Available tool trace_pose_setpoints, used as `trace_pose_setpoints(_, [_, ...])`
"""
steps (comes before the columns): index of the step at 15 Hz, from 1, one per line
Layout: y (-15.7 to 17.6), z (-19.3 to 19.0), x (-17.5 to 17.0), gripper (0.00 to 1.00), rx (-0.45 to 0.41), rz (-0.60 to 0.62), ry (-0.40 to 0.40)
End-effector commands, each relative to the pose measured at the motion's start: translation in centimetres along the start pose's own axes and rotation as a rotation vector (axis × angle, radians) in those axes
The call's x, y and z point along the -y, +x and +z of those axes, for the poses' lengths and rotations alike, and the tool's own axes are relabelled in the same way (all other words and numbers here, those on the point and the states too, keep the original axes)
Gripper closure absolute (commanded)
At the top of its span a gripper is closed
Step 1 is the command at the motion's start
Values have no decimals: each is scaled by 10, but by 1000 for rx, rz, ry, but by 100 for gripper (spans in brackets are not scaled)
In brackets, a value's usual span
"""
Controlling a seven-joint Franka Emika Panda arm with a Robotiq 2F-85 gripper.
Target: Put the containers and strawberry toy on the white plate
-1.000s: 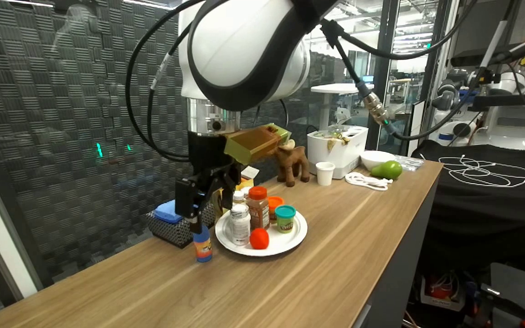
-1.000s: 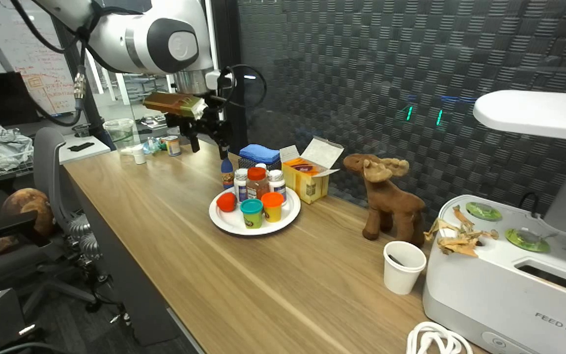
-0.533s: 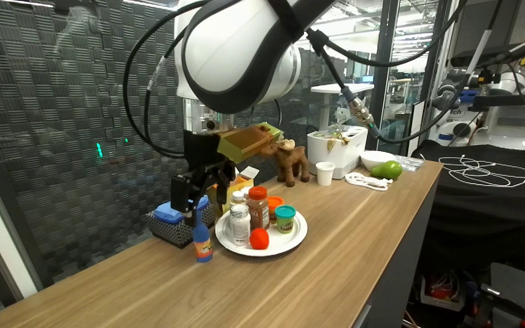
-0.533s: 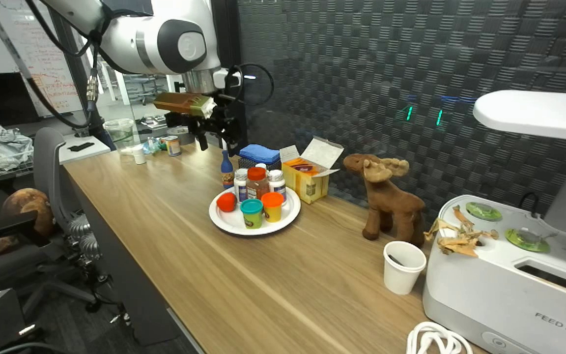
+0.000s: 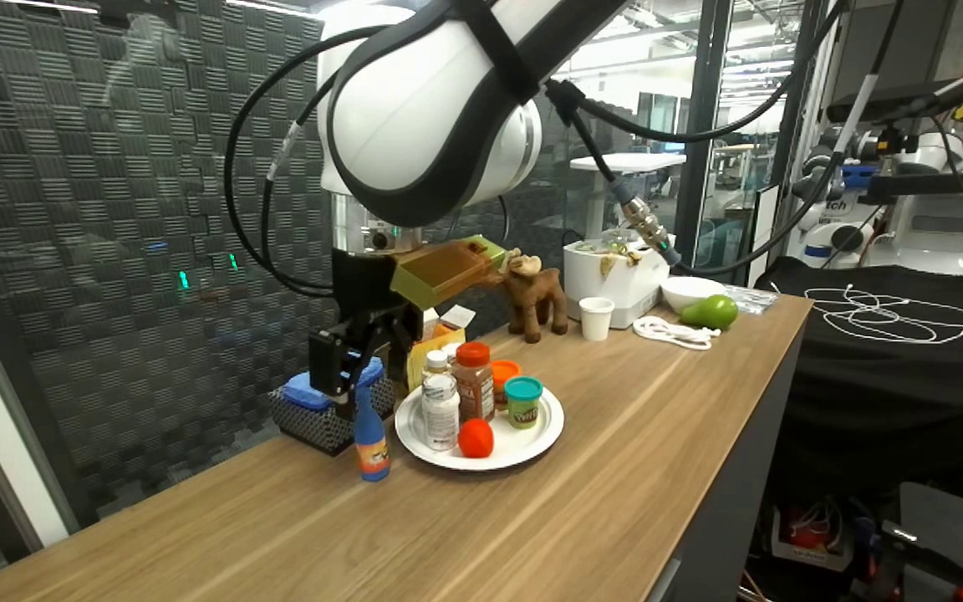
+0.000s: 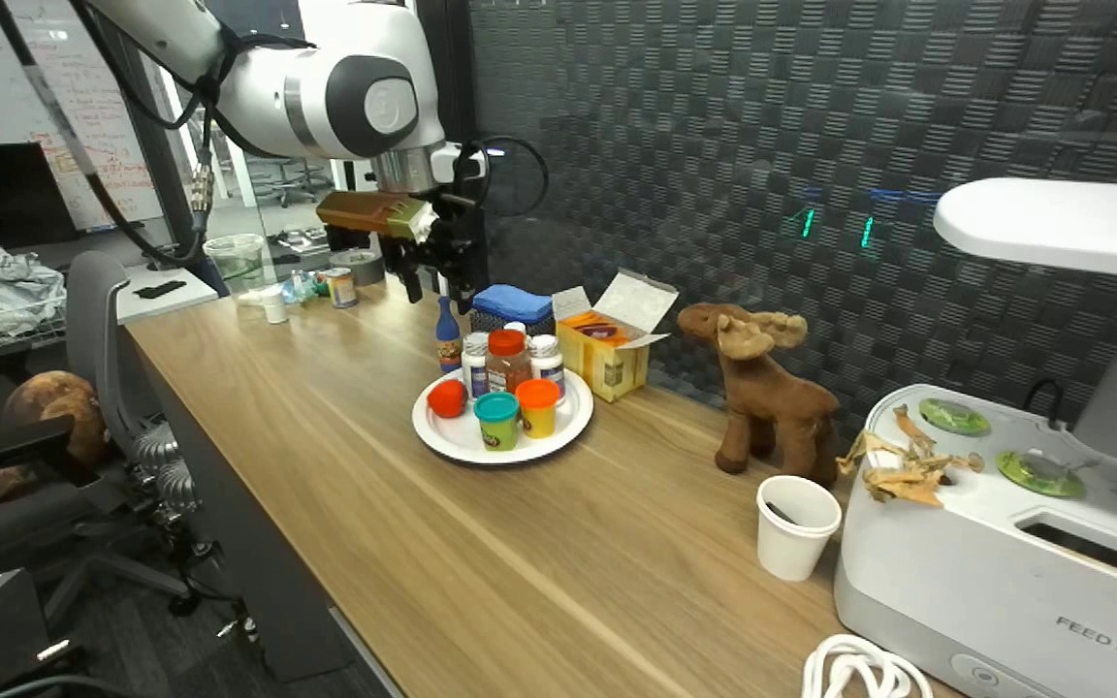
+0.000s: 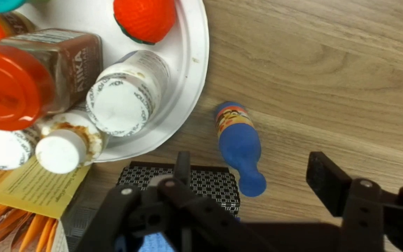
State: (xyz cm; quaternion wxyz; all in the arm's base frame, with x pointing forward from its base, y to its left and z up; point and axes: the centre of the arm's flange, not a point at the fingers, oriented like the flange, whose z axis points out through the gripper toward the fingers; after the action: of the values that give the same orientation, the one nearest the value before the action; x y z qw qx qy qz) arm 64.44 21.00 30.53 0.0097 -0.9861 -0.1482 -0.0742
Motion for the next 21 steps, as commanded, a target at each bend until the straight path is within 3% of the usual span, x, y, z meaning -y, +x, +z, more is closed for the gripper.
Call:
trace_pose_setpoints(1, [12, -2, 3, 44, -29, -15, -13])
trace_pose_setpoints(6, [9, -2, 9, 83, -34, -20, -16])
trace_pose_setpoints(9, [7, -3, 11, 88, -36, -24, -20])
trace_pose_setpoints(11, [5, -6, 14, 83, -43, -24, -24])
trace_pose_setpoints(16, [-1, -28, 19, 83, -90, -7, -36])
trace_pose_setpoints(21, [-26, -58, 29, 84, -78, 43, -127])
